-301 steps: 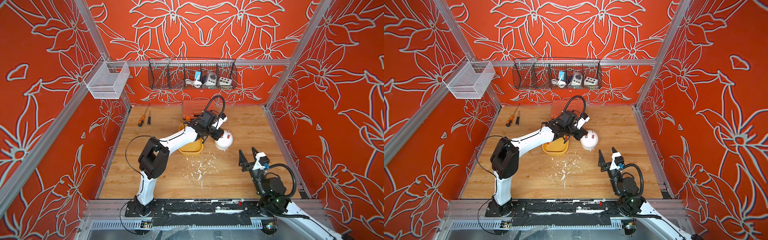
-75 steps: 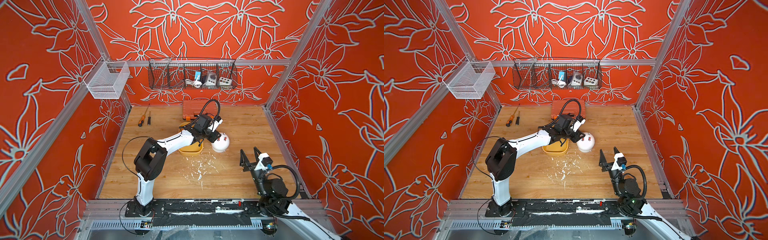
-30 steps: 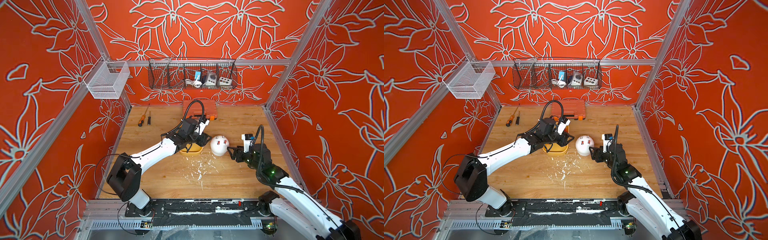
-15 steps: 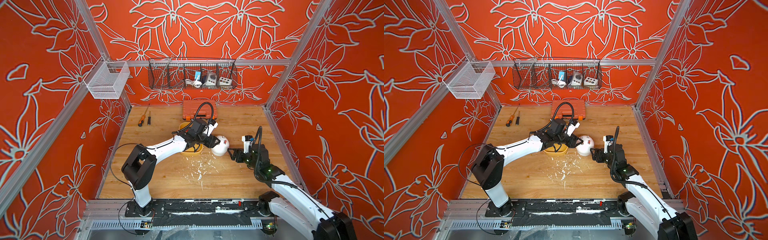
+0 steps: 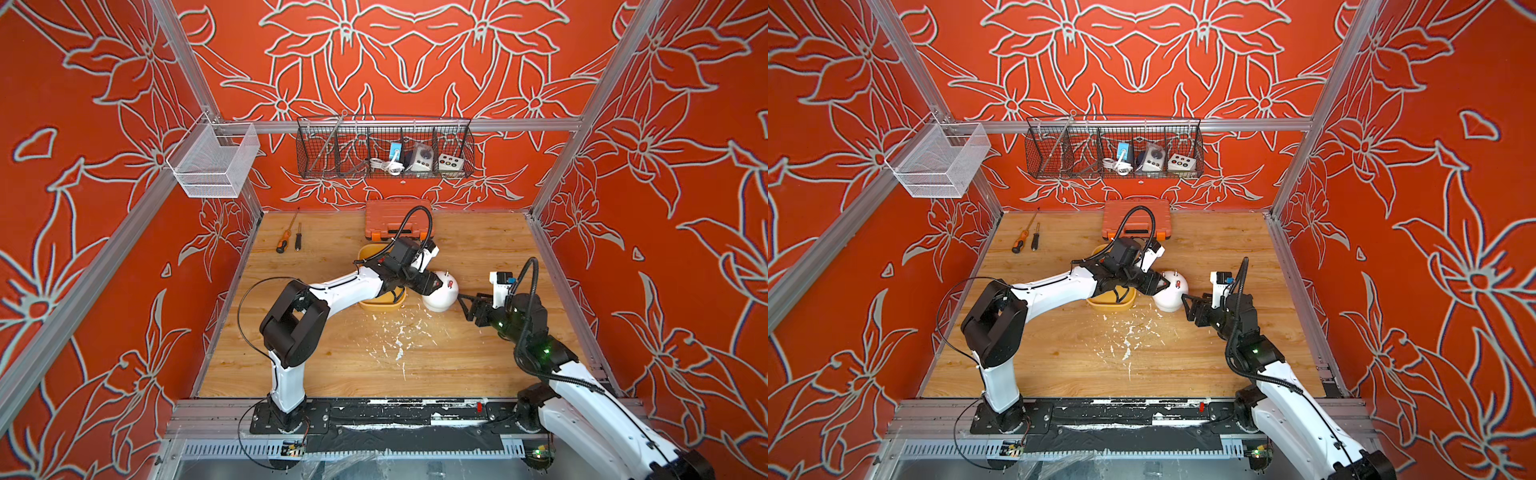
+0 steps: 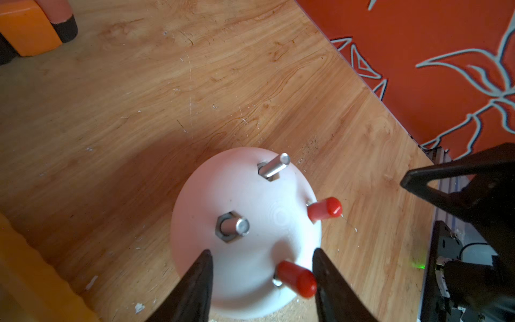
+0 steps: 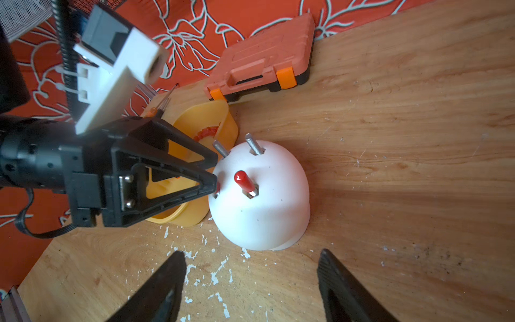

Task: Cover the protruding screws with screw protection sleeves
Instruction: Adjust the screw protection sleeve on the screw.

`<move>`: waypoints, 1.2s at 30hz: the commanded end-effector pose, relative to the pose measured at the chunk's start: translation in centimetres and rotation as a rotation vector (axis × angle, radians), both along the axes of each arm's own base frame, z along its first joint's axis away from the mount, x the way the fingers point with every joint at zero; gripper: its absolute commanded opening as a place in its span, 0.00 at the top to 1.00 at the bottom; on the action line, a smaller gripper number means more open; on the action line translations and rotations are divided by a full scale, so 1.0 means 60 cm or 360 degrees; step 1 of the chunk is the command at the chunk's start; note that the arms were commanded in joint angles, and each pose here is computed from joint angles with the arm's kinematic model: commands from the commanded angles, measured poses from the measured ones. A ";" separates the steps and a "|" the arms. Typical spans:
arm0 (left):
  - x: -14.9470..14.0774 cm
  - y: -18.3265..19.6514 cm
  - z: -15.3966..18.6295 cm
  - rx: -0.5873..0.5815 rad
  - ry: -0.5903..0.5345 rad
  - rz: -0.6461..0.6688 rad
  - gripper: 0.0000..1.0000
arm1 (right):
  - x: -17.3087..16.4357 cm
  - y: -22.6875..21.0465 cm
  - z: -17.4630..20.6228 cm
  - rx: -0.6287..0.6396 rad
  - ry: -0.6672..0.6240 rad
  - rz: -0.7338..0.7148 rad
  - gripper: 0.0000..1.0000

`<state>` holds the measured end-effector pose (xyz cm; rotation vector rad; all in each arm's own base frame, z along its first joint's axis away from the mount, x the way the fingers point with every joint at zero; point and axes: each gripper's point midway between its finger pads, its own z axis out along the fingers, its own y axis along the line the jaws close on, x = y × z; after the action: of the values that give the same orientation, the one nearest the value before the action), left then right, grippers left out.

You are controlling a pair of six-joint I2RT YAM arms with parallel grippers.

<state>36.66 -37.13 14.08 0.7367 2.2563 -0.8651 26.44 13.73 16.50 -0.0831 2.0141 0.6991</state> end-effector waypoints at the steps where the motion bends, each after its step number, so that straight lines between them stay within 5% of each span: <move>1: -0.004 -0.001 -0.024 0.0058 0.0039 -0.0002 0.46 | 0.002 -0.006 -0.006 -0.0016 -0.0014 -0.0017 0.24; 9: -0.009 0.004 -0.008 0.0050 0.0012 -0.0002 0.44 | 0.010 -0.003 -0.010 -0.0017 0.0016 -0.0022 0.23; 18: -0.030 0.010 0.104 -0.0108 -0.0211 -0.0076 0.14 | 0.013 -0.006 -0.005 -0.0031 -0.0008 -0.0037 0.23; 22: -0.043 0.022 0.149 -0.0176 -0.0284 -0.0102 0.11 | 0.016 -0.007 0.000 -0.0034 -0.0037 -0.0043 0.23; 27: -0.017 0.109 0.154 -0.0250 -0.0185 0.0158 0.14 | 0.017 0.002 0.026 -0.0061 -0.0179 0.0029 0.24; 32: 0.028 0.251 0.060 0.0071 0.0002 0.0635 0.26 | 0.002 0.026 0.090 -0.0054 -0.0467 0.0191 0.37; 36: 0.057 0.297 0.010 0.0296 0.0092 0.0768 0.46 | -0.009 0.053 0.127 0.0001 -0.0673 0.0294 0.44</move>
<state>39.70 -21.28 17.43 0.2859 2.3163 -0.5967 26.60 15.47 21.77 -0.2867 1.7579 0.7003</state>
